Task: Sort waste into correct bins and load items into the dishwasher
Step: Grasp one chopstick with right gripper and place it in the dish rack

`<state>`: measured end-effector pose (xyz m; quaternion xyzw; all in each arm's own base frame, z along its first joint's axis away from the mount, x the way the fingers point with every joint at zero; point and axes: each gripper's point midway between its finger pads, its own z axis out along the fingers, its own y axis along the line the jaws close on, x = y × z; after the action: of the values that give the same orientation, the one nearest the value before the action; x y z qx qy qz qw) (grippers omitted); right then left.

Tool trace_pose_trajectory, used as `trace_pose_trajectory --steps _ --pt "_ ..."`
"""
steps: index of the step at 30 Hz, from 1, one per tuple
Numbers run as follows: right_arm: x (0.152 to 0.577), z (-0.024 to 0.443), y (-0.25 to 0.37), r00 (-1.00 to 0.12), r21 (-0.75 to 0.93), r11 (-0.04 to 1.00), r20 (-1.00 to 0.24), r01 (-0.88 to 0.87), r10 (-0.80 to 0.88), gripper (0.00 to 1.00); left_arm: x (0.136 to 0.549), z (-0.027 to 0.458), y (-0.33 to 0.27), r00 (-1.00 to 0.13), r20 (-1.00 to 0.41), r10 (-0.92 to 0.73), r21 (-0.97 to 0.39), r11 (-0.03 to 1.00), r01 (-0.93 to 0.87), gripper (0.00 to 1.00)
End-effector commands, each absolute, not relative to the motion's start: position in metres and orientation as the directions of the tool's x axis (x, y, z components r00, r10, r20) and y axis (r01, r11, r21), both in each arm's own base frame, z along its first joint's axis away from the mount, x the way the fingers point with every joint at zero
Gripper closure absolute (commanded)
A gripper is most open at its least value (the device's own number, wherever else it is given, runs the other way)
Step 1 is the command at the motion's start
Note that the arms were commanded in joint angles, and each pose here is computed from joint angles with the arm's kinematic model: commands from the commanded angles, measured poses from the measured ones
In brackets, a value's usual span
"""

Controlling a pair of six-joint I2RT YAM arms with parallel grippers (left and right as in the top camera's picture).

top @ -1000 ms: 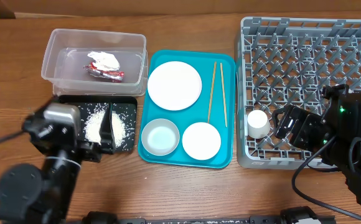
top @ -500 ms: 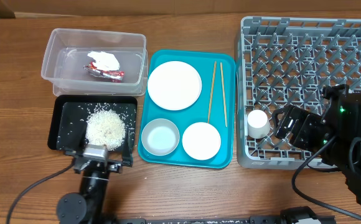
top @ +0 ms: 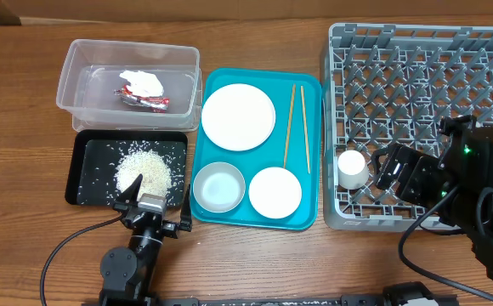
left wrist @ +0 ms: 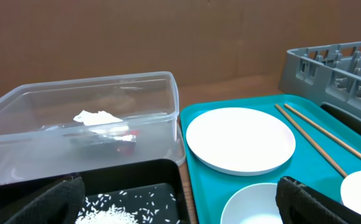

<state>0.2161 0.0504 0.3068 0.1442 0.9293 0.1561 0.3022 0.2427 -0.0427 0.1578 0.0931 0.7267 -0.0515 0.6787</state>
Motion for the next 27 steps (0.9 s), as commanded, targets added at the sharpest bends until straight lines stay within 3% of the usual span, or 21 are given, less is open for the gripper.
trace_pose_trajectory --steps 1,16,21,24,27 --pt "0.216 0.313 0.050 -0.764 0.381 0.910 -0.535 0.163 0.361 0.00 0.243 0.157 -0.042 -0.064 -0.996 0.059 0.045 0.978 0.206 0.00" --pt "0.217 0.314 0.050 -0.760 0.390 0.905 -0.533 0.170 0.372 0.00 0.243 0.156 -0.042 -0.065 -0.996 0.059 0.045 0.978 0.205 0.00" --pt "0.241 0.339 0.057 -0.681 0.453 0.884 -0.614 0.111 0.400 0.00 0.243 0.156 -0.042 -0.065 -0.996 0.059 0.045 0.978 0.205 0.00" --pt "0.249 0.351 0.092 -0.722 0.550 0.834 -0.594 -0.042 0.355 0.00 0.243 0.156 -0.042 -0.065 -0.996 0.059 0.045 0.978 0.205 0.00" --pt "0.258 0.331 0.119 -0.801 0.559 0.826 -0.526 -0.073 0.285 0.00 0.243 0.156 -0.042 -0.065 -0.996 0.059 0.045 0.978 0.205 0.00"
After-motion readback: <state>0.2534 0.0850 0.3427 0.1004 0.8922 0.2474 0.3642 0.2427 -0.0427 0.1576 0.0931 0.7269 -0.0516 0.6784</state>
